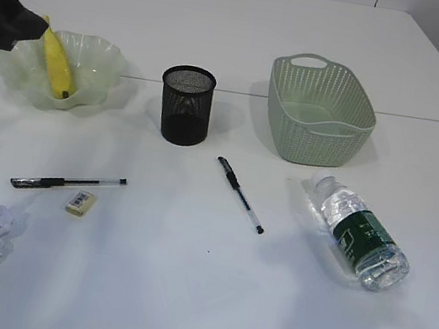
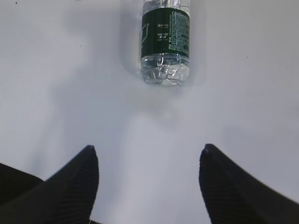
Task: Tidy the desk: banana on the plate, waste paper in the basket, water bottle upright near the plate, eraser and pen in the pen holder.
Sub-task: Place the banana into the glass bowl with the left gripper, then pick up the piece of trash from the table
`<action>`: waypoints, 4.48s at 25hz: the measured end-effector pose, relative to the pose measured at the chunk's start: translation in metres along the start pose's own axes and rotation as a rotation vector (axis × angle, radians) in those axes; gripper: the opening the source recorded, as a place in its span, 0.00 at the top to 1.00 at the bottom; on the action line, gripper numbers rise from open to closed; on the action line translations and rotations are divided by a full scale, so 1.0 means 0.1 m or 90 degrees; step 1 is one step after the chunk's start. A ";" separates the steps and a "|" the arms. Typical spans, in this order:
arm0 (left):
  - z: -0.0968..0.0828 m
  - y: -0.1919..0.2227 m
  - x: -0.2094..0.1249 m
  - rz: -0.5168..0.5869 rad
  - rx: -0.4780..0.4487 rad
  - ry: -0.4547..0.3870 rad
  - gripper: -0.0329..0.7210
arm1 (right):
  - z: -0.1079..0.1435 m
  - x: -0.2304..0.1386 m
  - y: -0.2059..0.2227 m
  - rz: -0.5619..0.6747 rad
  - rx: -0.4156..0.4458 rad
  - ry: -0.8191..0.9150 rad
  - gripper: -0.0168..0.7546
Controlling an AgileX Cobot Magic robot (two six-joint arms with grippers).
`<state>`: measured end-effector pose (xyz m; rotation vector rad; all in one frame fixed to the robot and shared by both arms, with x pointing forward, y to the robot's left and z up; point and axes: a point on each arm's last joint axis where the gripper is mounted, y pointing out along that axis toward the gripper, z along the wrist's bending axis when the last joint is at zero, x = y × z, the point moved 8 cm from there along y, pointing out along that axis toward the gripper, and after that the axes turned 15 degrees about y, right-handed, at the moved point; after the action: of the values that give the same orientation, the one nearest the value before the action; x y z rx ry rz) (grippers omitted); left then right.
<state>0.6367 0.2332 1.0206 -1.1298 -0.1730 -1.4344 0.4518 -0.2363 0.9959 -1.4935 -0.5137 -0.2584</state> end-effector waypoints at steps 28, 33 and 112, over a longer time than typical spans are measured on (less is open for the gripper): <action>-0.54 -1.57 -0.61 0.227 -0.032 -0.201 0.38 | -0.11 -0.45 -0.80 -0.094 0.038 0.098 0.33; -0.55 -1.79 -0.58 0.212 -0.014 -0.237 0.38 | -0.12 -0.50 -0.80 -0.078 0.035 0.104 0.33; -1.04 -0.33 -1.43 0.457 -0.195 -0.240 0.21 | -0.08 -0.35 -0.71 -0.088 0.039 0.104 0.33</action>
<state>0.5249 0.2680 0.8839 -1.5115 0.1858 -0.6140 0.3895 -0.2544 1.0414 -1.3655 -0.4901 -0.4648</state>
